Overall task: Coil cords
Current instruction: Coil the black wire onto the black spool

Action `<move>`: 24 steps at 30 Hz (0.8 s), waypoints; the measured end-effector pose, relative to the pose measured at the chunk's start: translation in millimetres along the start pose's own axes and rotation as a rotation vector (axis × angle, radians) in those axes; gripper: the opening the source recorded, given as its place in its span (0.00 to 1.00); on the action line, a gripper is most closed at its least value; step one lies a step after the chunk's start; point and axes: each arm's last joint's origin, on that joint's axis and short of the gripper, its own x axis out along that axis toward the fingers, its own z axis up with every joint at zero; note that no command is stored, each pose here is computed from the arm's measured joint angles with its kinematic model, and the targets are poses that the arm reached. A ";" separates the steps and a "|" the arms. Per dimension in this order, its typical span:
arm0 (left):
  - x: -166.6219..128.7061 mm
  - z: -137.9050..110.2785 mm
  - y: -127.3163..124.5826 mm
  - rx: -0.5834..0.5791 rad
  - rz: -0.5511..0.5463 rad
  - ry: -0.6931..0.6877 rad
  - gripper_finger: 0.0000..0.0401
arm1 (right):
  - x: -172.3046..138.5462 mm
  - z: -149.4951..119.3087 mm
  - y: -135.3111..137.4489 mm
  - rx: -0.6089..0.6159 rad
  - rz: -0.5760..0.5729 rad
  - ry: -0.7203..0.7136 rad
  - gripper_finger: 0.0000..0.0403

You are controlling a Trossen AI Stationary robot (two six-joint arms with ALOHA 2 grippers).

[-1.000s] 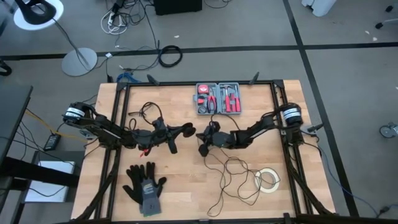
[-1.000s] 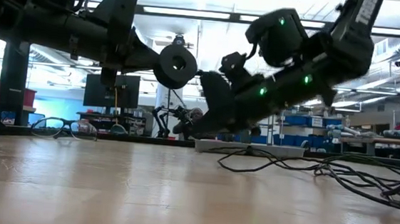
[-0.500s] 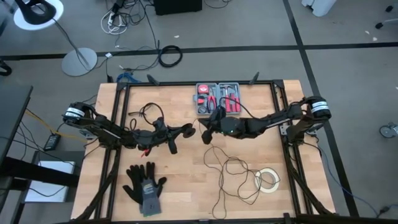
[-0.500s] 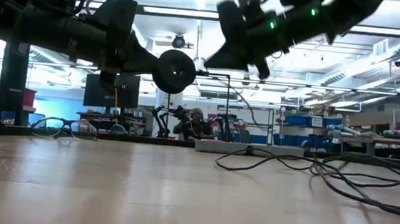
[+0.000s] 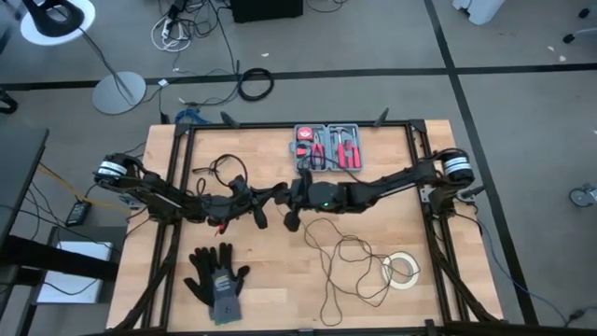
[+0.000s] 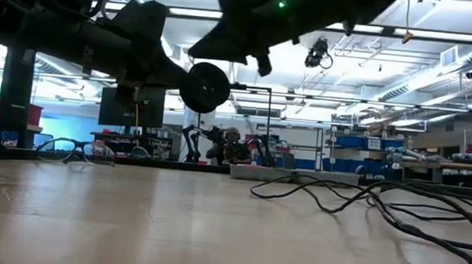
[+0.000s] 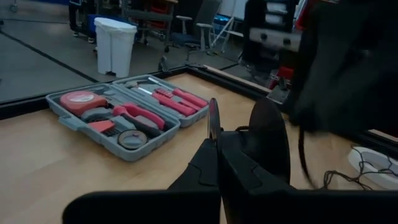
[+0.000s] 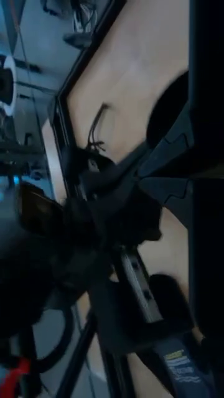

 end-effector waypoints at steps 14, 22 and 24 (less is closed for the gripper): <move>-0.4 3.7 -0.6 -0.072 0.013 -0.040 0.00 | 5.6 -28.4 13.3 -0.085 -0.017 0.197 0.01; -3.1 4.9 -3.7 -0.065 0.022 -0.064 0.00 | -1.4 -48.7 7.8 -0.084 -0.069 0.402 0.05; -3.4 4.8 -3.8 -0.064 0.027 -0.065 0.00 | -3.9 -53.3 6.4 -0.078 -0.089 0.454 0.06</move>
